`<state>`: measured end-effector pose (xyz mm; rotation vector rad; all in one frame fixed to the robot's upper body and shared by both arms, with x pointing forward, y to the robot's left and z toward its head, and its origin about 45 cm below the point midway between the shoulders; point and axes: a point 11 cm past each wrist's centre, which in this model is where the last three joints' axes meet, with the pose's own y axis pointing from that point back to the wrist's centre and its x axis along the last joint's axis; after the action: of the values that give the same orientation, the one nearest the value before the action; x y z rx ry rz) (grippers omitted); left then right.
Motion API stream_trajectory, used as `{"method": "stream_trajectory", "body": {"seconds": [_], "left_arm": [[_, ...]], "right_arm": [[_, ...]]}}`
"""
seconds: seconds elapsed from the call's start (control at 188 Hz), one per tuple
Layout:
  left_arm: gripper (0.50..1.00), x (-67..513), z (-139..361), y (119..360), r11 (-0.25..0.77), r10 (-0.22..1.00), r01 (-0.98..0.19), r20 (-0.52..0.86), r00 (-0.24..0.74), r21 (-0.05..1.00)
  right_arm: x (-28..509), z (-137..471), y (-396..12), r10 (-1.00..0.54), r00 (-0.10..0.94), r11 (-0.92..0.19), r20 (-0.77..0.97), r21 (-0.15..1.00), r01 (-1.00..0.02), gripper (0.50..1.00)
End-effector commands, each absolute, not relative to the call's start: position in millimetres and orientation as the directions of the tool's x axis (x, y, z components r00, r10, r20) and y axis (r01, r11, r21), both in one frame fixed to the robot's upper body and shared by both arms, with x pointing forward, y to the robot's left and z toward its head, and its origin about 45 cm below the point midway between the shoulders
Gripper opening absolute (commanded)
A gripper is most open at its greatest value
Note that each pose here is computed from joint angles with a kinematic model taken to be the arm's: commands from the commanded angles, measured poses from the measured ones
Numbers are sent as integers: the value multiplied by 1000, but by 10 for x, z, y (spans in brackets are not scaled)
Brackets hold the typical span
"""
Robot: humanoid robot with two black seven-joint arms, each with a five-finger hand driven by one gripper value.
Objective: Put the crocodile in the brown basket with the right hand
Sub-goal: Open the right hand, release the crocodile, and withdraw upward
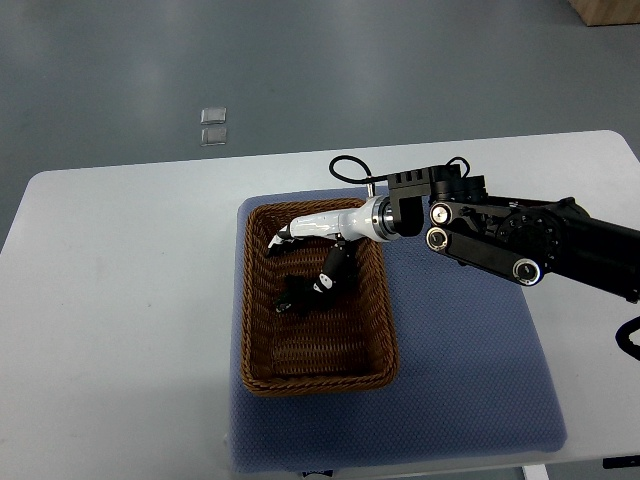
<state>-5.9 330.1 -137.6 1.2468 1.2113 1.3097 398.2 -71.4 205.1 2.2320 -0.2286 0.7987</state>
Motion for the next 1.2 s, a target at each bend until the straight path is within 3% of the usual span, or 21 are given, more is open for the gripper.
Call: {"method": "stream_trajectory", "body": {"seconds": [0.0,0.24,0.384,0.576,0.672,0.784,0.901,1.019,1.195], "left_arm": [[1000,-61,-1374,3323,-88,995,6,88,-55,996],[1000,-61,-1374,3328,-90,994,6,90,-55,996],[1000,-61,-1374,3328,-90,994,6,90,-55,996],[1000,-61,-1374,3323,-88,995,6,88,-55,996],[1000,-60,-1375,3319,-85,995,6,85,-54,996],[1000,-64,-1375,3317,-84,995,7,84,-51,996],[1000,-62,-1376,3307,-81,995,6,81,-50,997],[1000,-62,-1376,3307,-81,995,6,81,-50,997],[1000,-63,-1375,3314,-84,995,6,84,-50,996]], "right_arm": [[4006,2080,-745,68,789,-708,611,587,-393,926],[4273,2581,-837,-59,757,-738,651,482,-472,926],[4429,2893,-991,-237,758,-762,608,367,-533,926],[4534,3015,-1415,-601,755,-758,263,113,-643,926],[4555,2933,-1746,-724,689,-690,36,-6,-724,926],[4573,2931,-2079,-786,608,-596,-112,-123,-794,926],[4600,2808,-2455,-815,469,-415,-340,-221,-883,926],[4617,2541,-2659,-750,326,-259,-576,-198,-945,928],[4623,2287,-2938,-602,187,-118,-776,-145,-982,928]]}}
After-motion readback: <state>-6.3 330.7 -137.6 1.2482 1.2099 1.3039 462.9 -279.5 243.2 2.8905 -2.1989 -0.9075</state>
